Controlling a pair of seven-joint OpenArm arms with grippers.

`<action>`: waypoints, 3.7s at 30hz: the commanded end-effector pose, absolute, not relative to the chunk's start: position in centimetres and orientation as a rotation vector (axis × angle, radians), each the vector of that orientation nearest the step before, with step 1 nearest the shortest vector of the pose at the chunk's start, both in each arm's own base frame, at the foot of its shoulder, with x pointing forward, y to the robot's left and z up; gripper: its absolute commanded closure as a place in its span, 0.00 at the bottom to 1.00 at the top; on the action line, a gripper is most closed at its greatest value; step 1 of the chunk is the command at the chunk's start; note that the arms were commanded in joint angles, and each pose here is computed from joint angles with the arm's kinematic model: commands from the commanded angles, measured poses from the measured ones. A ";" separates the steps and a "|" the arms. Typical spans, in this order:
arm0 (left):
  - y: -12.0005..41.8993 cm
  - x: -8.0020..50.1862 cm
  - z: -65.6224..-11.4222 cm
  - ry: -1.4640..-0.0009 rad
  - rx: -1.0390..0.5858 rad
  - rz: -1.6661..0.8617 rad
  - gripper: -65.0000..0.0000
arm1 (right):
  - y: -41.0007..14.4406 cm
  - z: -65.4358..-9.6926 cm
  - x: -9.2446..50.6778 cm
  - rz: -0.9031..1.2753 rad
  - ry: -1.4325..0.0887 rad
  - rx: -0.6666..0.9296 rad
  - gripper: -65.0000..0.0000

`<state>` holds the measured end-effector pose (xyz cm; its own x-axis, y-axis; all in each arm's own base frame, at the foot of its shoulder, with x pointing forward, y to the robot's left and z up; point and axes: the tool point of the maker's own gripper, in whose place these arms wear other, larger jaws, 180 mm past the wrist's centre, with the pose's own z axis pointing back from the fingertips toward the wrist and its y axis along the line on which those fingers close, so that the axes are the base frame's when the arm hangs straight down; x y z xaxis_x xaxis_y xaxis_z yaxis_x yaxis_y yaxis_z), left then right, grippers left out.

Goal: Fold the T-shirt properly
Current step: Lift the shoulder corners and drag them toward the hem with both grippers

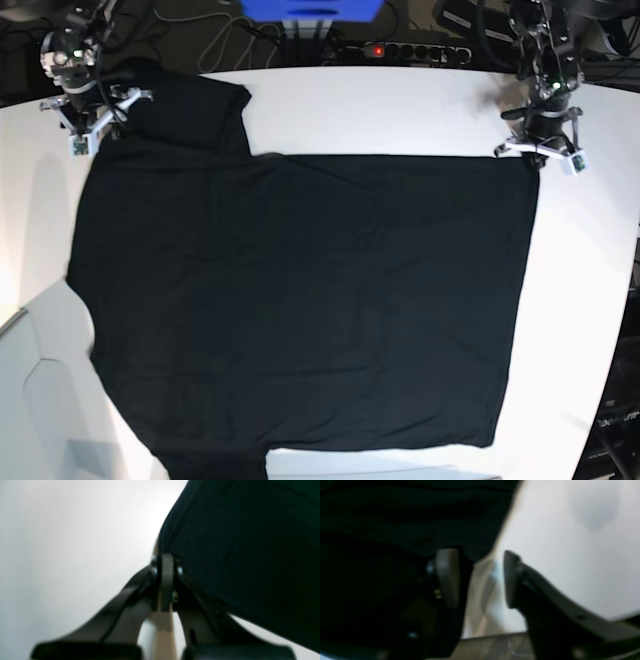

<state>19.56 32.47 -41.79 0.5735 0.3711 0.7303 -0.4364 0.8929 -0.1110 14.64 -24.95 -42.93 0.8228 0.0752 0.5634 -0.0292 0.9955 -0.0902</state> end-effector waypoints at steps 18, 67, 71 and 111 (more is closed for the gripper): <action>31.8 19.5 -38.0 -0.916 0.099 0.394 1.00 | -24.7 -37.4 15.5 0.222 -0.655 -0.165 1.00; 34.5 33.4 -28.6 -1.298 0.032 0.547 1.00 | -25.1 -26.7 37.5 0.232 -1.123 -0.150 1.00; 34.8 34.6 -28.8 -1.296 0.017 0.570 1.00 | -25.8 -26.4 39.9 0.207 -1.129 -0.127 1.00; 33.7 39.5 -30.2 -1.262 -0.063 0.604 0.39 | -25.1 -26.9 45.2 0.211 -1.118 -0.038 0.67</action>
